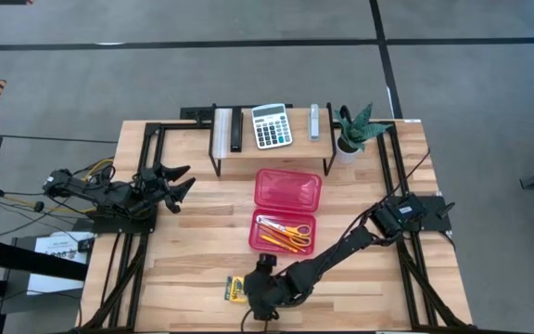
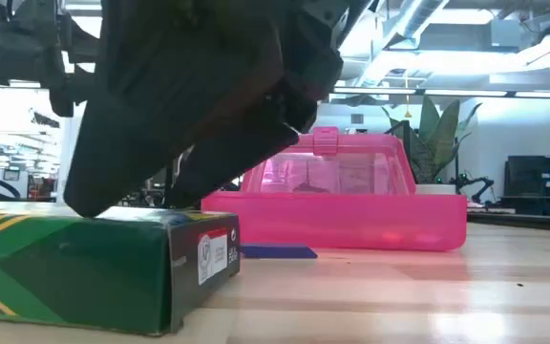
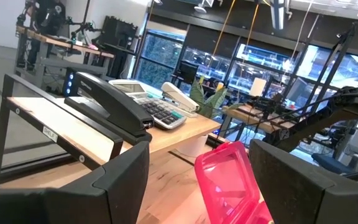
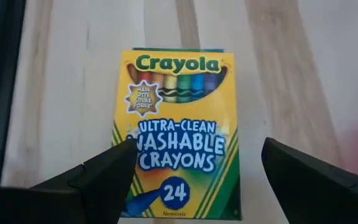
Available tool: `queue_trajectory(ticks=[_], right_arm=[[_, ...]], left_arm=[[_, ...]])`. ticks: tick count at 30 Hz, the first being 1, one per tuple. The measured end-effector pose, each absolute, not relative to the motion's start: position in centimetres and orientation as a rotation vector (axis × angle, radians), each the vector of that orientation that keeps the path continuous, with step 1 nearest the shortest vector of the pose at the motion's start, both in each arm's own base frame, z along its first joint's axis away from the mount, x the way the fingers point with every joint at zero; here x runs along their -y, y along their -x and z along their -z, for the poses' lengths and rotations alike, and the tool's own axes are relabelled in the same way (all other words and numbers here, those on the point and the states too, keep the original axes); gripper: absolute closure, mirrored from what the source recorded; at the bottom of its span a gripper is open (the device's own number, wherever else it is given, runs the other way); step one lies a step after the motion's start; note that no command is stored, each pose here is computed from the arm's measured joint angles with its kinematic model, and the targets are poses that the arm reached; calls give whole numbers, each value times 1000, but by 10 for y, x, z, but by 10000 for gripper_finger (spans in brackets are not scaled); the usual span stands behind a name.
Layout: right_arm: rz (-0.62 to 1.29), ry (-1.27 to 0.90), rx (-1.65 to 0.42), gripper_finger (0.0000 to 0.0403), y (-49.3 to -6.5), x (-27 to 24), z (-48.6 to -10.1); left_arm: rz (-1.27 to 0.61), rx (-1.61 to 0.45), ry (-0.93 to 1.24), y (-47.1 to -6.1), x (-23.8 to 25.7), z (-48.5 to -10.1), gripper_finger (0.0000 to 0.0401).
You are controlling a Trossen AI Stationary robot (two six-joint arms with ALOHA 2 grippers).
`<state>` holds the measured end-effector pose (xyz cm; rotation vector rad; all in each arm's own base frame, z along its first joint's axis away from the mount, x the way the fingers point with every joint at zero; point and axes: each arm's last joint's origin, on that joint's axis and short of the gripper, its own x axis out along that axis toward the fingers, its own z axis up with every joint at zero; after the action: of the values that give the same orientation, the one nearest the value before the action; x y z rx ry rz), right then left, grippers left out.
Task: Pack school essentials
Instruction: Put the yellow crayon box into the red supply box
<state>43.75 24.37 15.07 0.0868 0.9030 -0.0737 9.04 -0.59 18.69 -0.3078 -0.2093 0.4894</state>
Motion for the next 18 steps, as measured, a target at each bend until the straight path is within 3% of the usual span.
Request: queue_trajectory(ticks=[11,18], right_arm=[[-82,-93,-952,37,-437,-249,-151],[-172,14,-1035,37,-433,-242,-185]], left_arm=[[-489,209,309,-90,6,-187,138],[-489,210,313,-90,6,-187,138]])
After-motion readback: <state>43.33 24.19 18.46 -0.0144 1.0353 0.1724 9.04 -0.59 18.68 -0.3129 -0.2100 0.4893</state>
